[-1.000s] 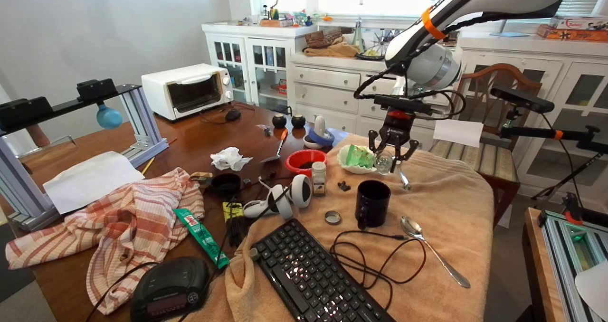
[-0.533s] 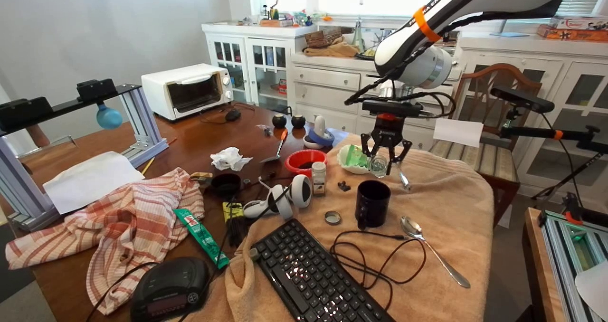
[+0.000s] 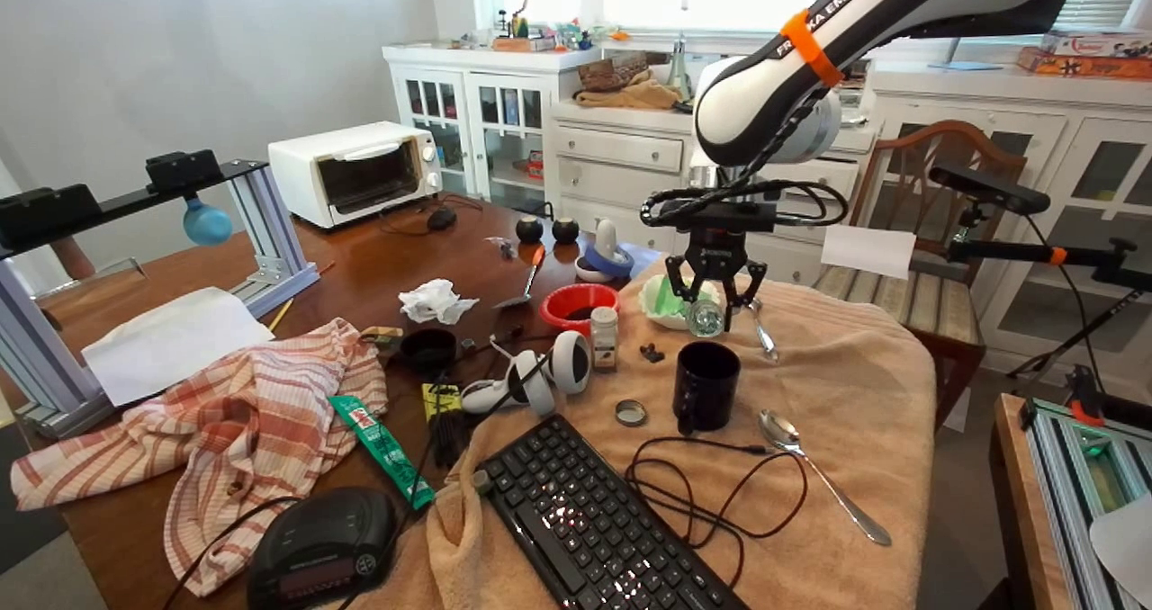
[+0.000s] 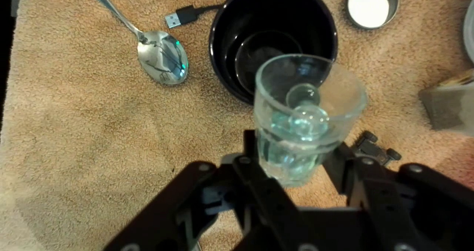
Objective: Pour the contents from the glass cup into the black cup
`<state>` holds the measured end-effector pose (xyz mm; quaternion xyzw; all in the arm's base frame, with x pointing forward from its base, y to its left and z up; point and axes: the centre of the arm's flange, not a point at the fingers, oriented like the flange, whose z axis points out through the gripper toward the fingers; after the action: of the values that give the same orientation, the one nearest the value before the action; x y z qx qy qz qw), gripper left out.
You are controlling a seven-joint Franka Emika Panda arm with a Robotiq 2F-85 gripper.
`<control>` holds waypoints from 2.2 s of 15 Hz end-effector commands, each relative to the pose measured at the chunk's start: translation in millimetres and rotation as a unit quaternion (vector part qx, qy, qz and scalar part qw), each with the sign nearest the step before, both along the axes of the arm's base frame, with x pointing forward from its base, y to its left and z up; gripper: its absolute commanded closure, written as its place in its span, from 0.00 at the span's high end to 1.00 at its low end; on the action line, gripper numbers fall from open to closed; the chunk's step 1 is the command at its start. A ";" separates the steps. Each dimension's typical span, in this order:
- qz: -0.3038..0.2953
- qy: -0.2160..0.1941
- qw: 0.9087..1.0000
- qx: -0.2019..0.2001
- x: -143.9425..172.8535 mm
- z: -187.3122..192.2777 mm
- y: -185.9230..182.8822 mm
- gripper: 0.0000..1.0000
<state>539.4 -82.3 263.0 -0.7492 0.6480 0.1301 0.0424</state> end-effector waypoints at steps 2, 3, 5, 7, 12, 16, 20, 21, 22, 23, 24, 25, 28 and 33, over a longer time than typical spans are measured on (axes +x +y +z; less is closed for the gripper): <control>0.020 0.016 0.997 -0.069 5.3 1.2 31.9 0.22; 0.022 0.016 0.996 -0.082 6.9 1.2 34.7 0.22; 0.020 0.016 0.994 -0.111 10.2 2.0 37.6 0.22; 0.027 0.022 0.990 -0.134 10.4 3.6 41.4 0.22; 0.055 0.024 0.980 -0.188 16.0 4.5 59.2 0.22; 0.081 0.023 0.971 -0.225 24.2 3.2 80.6 0.22; 0.089 0.011 0.971 -0.220 20.8 3.9 83.0 0.47; 0.090 0.010 0.971 -0.222 22.0 4.0 84.8 0.47; 0.090 0.010 0.971 -0.223 22.4 3.9 85.0 0.47; 0.091 0.010 0.970 -0.224 22.5 3.9 84.8 0.22; 0.091 0.011 0.970 -0.227 21.3 4.6 85.0 0.22; 0.093 0.016 0.968 -0.234 21.6 6.0 89.1 0.22; 0.105 0.026 0.965 -0.238 19.3 7.0 99.5 0.22; 0.111 0.057 0.954 -0.273 9.0 10.7 106.8 0.22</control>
<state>553.2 18.1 265.9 -0.8000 0.5725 0.0026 -0.1795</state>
